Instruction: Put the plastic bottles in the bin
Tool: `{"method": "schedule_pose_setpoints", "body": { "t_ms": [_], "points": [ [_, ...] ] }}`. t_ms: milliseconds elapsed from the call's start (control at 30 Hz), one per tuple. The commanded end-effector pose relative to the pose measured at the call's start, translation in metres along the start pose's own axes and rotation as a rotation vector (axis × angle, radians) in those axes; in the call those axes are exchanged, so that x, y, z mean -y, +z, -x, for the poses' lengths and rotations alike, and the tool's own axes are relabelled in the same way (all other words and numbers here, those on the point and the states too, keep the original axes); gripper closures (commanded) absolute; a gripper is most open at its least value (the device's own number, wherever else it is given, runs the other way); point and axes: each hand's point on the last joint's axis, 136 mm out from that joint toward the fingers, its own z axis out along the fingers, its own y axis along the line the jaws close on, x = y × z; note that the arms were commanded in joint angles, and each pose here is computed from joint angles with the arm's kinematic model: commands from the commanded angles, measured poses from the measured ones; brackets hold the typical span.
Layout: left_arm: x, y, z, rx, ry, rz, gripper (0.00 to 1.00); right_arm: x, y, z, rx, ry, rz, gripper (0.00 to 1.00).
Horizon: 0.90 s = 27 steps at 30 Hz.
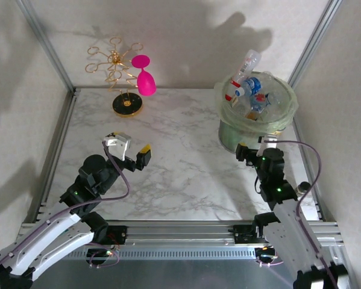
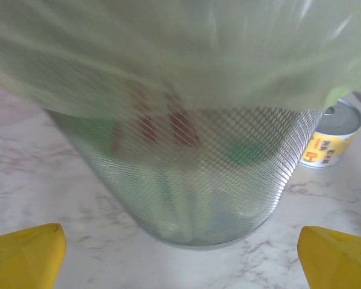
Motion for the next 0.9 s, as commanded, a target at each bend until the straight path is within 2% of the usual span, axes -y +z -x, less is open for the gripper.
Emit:
{"method": "schedule_pose_setpoints", "body": {
  "t_ms": [0, 67, 200, 300, 400, 533, 733, 767, 867],
  "points": [
    [-0.018, 0.003, 0.033, 0.156, -0.073, 0.101, 0.01, 0.013, 0.017, 0.009, 0.122, -0.089, -0.078, 0.01],
    [-0.025, 0.01, 0.024, 0.147, -0.083, 0.139, 0.0, 0.021, 0.024, 0.008, 0.162, -0.068, -0.101, 0.02],
    [-0.048, 0.017, -0.002, 0.162, -0.044, 0.238, 0.01, 0.02, 0.018, 0.007, 0.328, -0.137, -0.075, 0.02],
    [-0.081, 0.022, -0.028, 0.161, -0.072, 0.317, 0.01, 0.03, 0.03, -0.005, 0.291, -0.104, -0.09, 0.01],
    [-0.12, 0.022, -0.054, 0.157, -0.122, 0.454, 0.0, 0.035, 0.034, -0.008, 0.317, -0.07, -0.091, 0.02],
    [-0.148, 0.031, -0.082, 0.104, -0.073, 0.565, 0.0, 0.037, 0.048, -0.016, 0.294, -0.076, -0.094, 0.01],
    [-0.175, 0.04, -0.116, 0.064, -0.091, 0.61, 0.0, 0.041, 0.069, -0.009, 0.275, -0.06, -0.092, 0.02],
    [-0.179, 0.043, -0.128, 0.031, -0.109, 0.614, 0.01, 0.043, 0.073, -0.008, 0.27, -0.055, -0.096, 0.01],
    [-0.181, 0.037, -0.143, 0.052, -0.121, 0.621, 0.01, 0.044, 0.076, -0.003, 0.297, -0.033, -0.078, 0.01]
  ]
}}
